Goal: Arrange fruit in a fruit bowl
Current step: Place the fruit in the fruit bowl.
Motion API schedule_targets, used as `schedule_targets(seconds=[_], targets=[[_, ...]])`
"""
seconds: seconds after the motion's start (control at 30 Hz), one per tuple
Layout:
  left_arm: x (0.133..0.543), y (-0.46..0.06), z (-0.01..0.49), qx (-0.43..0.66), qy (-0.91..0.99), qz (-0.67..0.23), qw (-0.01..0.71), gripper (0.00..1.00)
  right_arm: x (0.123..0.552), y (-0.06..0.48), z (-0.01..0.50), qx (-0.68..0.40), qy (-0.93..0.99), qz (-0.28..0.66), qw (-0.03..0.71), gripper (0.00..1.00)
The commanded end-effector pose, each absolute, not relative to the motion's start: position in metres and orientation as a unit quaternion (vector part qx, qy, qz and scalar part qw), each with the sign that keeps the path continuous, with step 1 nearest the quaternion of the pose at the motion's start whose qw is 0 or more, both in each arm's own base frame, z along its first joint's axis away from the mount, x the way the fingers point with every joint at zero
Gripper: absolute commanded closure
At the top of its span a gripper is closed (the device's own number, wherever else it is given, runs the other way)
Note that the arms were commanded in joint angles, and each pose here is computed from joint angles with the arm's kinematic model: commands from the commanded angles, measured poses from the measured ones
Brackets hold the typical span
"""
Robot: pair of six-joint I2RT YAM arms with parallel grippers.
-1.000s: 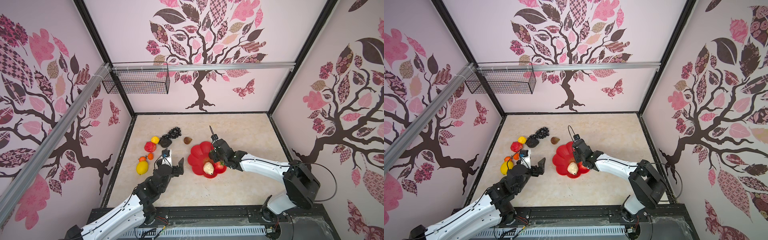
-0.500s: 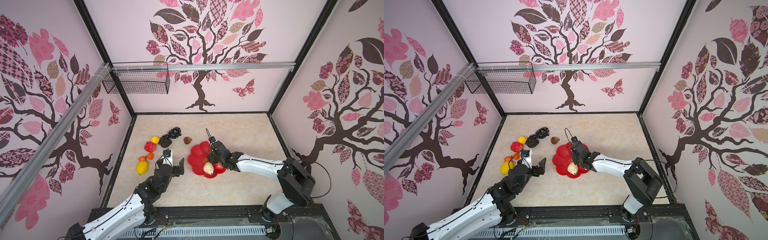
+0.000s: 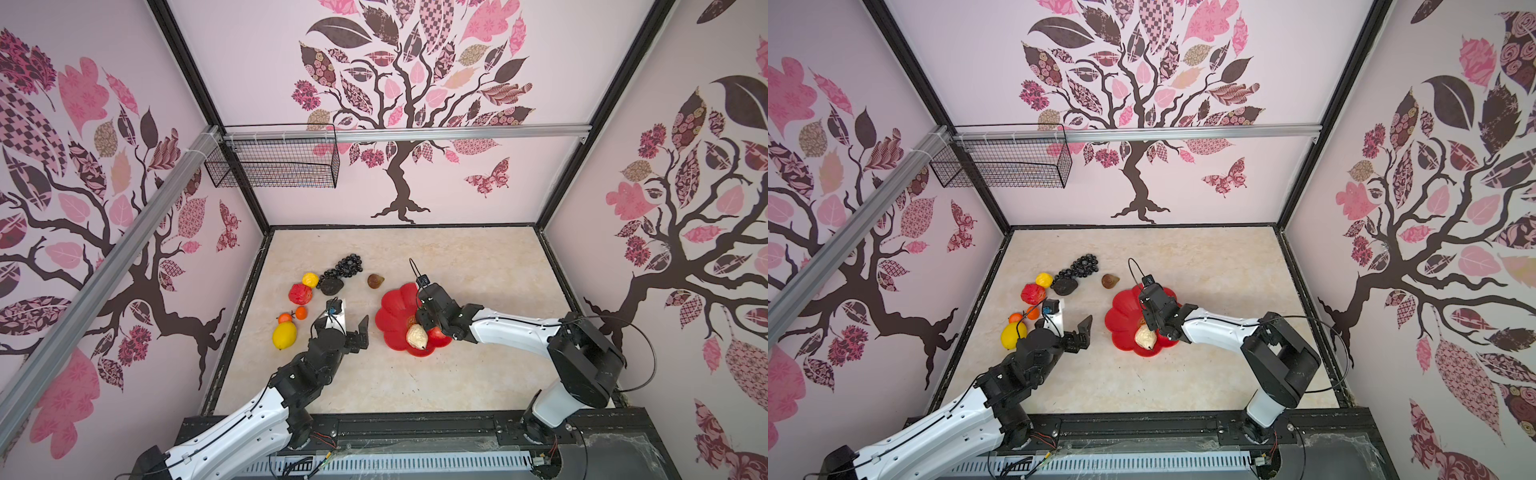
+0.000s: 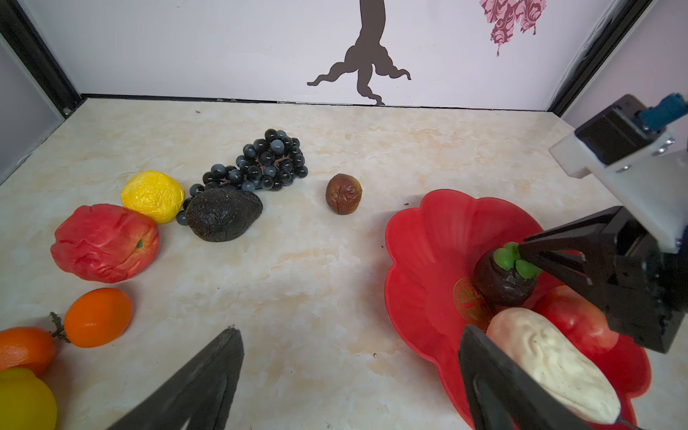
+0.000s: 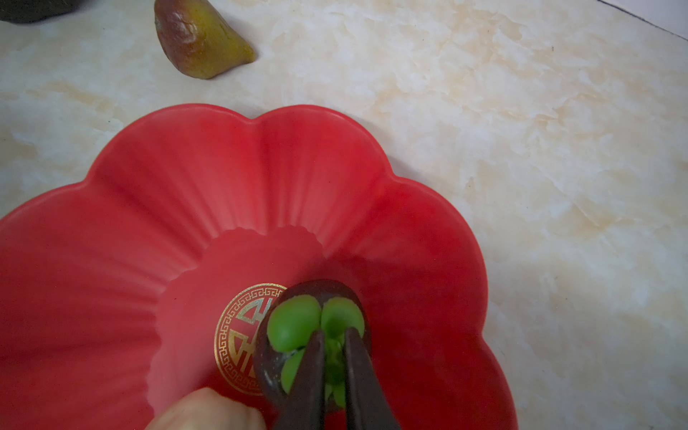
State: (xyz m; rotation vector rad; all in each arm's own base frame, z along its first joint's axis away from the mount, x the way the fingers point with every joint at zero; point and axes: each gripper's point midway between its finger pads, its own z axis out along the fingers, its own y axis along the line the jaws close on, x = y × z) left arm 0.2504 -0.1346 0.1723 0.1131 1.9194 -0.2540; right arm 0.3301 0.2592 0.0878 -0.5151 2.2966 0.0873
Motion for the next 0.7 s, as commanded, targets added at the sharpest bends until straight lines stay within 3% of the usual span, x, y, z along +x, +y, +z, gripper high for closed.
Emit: schedule_targets(seconds=[0.0,0.67], targets=[[0.25,-0.135,0.168,0.054,0.815,-0.107,0.567,0.07,0.331,0.263,0.085,-0.206,0.901,0.03,0.38,0.84],[0.252,-0.137,0.165,0.058,0.818,-0.102,0.563,0.07,0.325,0.263,0.097,-0.201,0.9,0.051,0.384,0.71]])
